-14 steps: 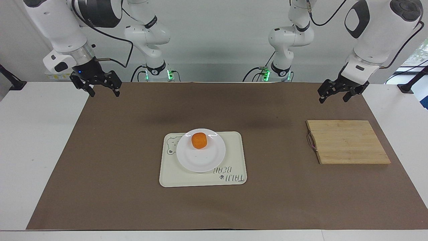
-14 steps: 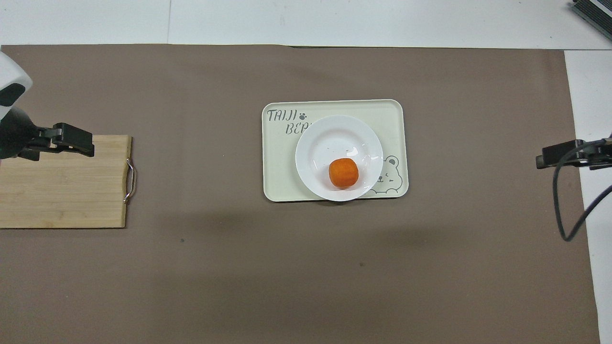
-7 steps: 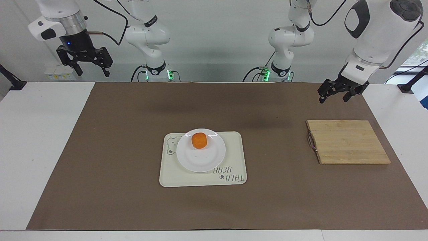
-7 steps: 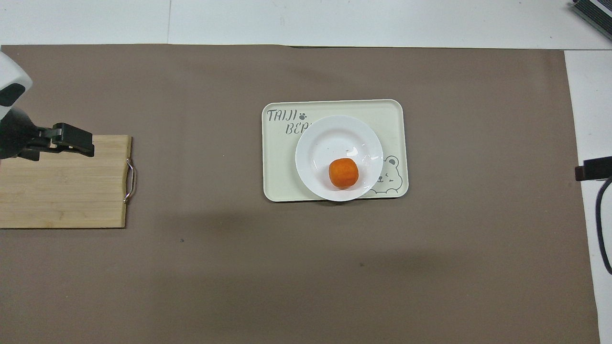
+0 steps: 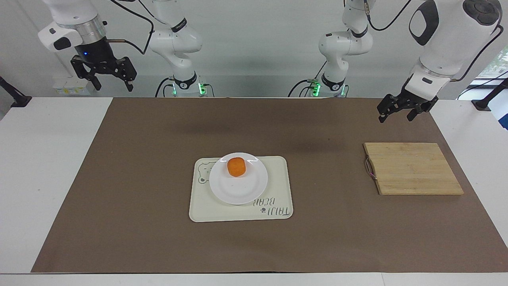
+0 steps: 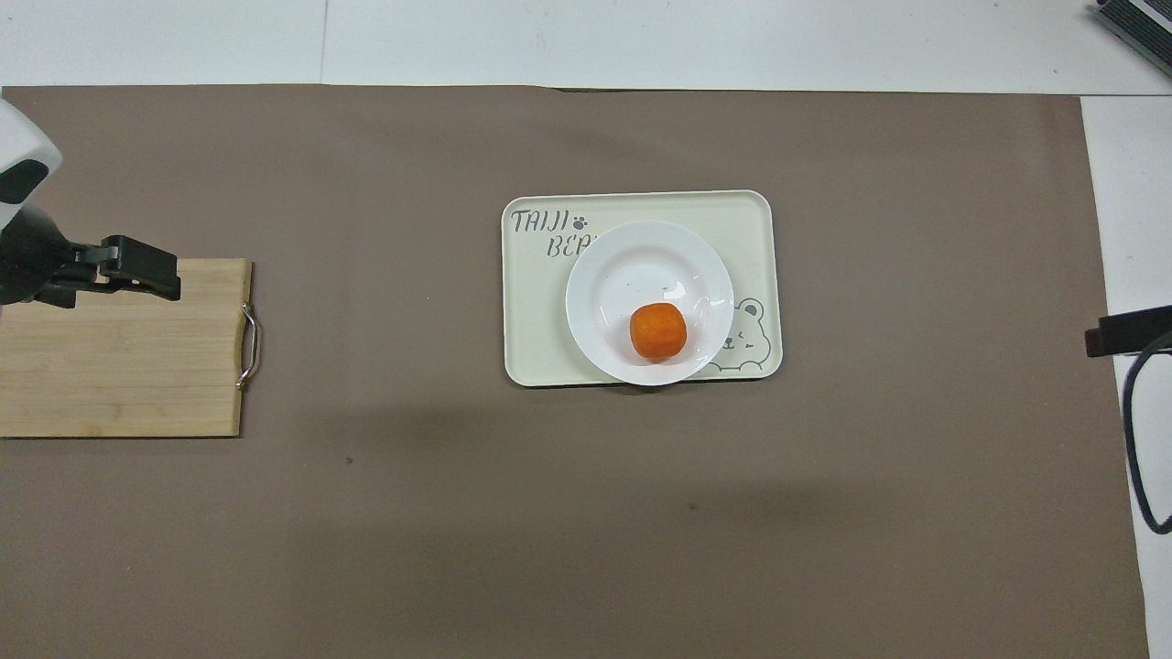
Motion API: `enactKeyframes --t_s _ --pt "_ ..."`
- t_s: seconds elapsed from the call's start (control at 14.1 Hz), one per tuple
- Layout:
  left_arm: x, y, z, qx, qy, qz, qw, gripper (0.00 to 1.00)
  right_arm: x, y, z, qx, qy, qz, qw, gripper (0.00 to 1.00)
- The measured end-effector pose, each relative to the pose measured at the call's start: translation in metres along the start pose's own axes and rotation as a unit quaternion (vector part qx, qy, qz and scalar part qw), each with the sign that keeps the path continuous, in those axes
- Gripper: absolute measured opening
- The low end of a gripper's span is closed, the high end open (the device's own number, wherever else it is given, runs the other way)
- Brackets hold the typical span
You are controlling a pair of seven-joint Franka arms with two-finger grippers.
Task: Place orange and plate with both arms
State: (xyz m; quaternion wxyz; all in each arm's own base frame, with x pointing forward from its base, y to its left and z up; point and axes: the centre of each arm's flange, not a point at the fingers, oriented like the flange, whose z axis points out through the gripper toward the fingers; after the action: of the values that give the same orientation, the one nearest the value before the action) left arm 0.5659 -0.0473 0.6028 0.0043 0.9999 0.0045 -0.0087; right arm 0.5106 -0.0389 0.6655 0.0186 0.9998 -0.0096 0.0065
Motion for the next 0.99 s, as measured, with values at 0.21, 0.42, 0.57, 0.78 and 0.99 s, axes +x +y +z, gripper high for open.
enactKeyframes --t_s 0.21,0.42,0.57,0.78,0.99 --pt "0.000 0.000 0.000 0.000 0.000 0.000 1.000 1.00 0.000 -0.002 0.000 0.000 0.000 -0.002 1.000 1.00" --pt "0.000 0.000 0.000 0.000 0.000 0.000 1.000 1.00 0.000 -0.004 0.001 0.000 -0.001 -0.004 1.000 1.00" --pt "0.000 0.000 0.000 0.000 0.000 0.000 1.000 1.00 0.000 -0.008 0.001 -0.001 -0.001 -0.012 1.000 1.00" --pt "0.000 0.000 0.000 0.000 0.000 0.000 1.000 1.00 0.000 -0.017 0.000 0.010 0.000 -0.024 1.000 1.00" --pt "0.000 0.000 0.000 0.000 0.000 0.000 1.000 1.00 0.000 -0.018 0.001 0.012 -0.003 -0.025 1.000 1.00"
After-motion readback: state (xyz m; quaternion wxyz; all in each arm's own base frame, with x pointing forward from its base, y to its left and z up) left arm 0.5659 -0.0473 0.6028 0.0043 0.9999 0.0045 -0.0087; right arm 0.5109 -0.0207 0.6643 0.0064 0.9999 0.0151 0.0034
